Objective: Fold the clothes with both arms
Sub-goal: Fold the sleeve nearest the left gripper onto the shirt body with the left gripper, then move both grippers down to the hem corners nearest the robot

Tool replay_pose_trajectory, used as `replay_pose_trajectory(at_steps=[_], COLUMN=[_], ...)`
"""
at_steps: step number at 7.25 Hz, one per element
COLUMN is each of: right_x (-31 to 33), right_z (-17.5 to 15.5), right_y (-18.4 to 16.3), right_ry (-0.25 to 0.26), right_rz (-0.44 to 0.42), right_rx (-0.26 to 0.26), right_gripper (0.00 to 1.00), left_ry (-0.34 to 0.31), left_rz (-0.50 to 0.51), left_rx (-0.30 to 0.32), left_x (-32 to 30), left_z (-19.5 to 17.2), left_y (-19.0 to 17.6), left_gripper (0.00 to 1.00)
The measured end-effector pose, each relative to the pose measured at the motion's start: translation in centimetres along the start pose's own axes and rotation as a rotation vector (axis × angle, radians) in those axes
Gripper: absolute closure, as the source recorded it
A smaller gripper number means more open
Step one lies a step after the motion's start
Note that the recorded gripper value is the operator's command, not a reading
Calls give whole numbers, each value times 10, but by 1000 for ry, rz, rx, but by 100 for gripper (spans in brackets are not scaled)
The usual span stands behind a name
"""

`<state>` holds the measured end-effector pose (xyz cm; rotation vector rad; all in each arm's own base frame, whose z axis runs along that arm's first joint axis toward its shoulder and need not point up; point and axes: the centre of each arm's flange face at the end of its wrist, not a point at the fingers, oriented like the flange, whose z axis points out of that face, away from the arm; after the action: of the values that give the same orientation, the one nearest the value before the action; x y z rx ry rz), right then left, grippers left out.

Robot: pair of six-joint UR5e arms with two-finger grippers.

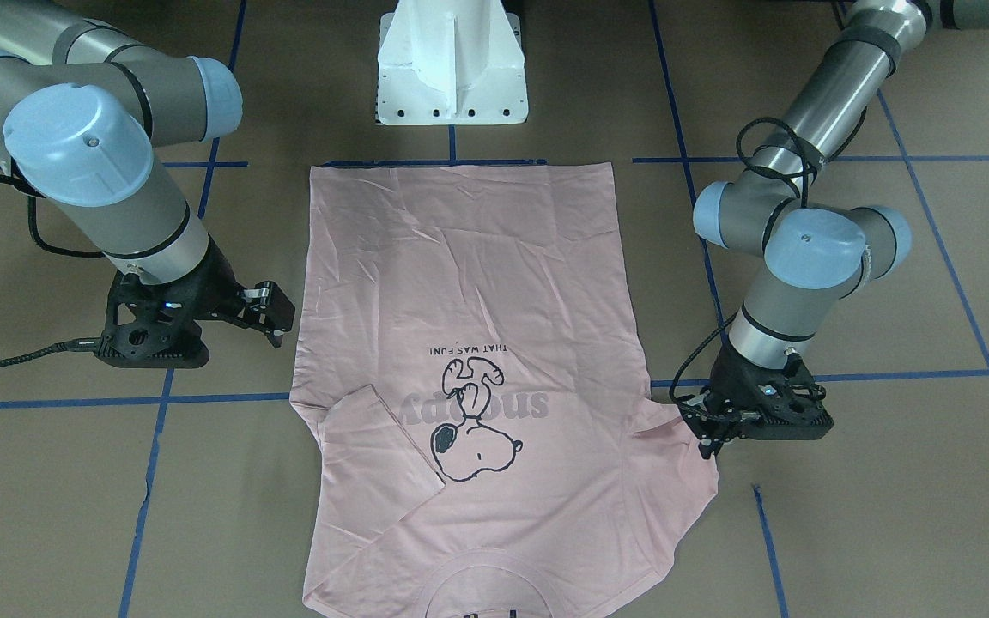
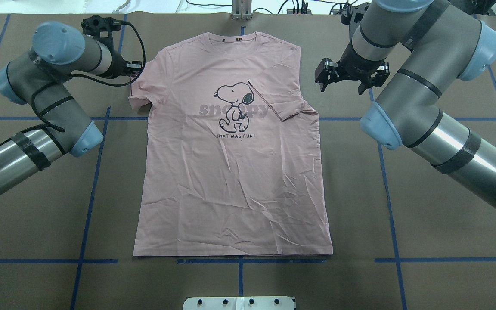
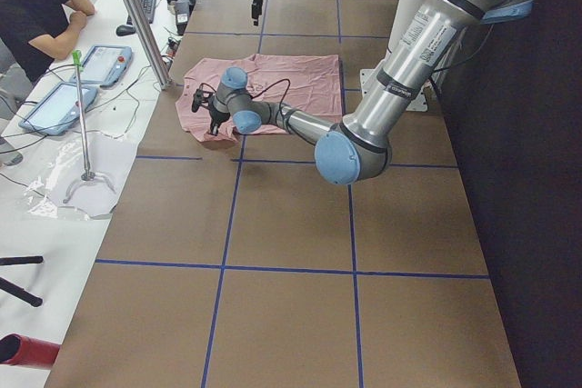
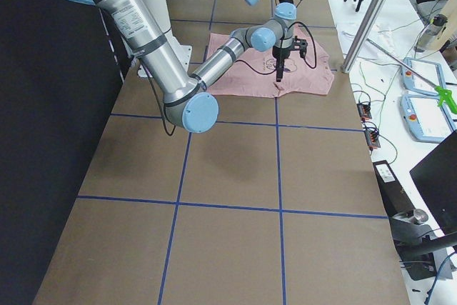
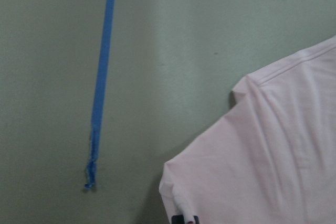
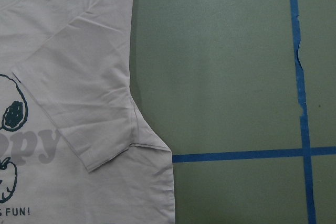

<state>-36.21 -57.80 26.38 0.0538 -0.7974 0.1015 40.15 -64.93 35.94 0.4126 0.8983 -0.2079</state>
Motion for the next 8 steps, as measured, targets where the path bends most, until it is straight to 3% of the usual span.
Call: replay_pose_trajectory(at_steps=[2, 5, 6, 7, 8], right_x=[1, 3, 3, 4, 3], right_z=[3, 8, 10, 11, 13], right_y=[1, 5, 6, 7, 8], right_ry=[3, 8, 10, 11, 12], right_rz=[-2, 1, 0, -1, -1], right_rx=[-3, -10, -12, -14, -15], right_gripper=[0, 0, 0, 0, 0], left_ry=[19, -11, -4, 1, 8], left_rz=[-126, -183, -183, -182, -180], left_rx=[-31, -5, 0, 1, 3], left_x=[74, 147, 153, 154, 157], left_z=[1, 40, 45, 48, 47], left_y=[-1, 6, 7, 8, 8], left_gripper=[100, 100, 20, 0, 0])
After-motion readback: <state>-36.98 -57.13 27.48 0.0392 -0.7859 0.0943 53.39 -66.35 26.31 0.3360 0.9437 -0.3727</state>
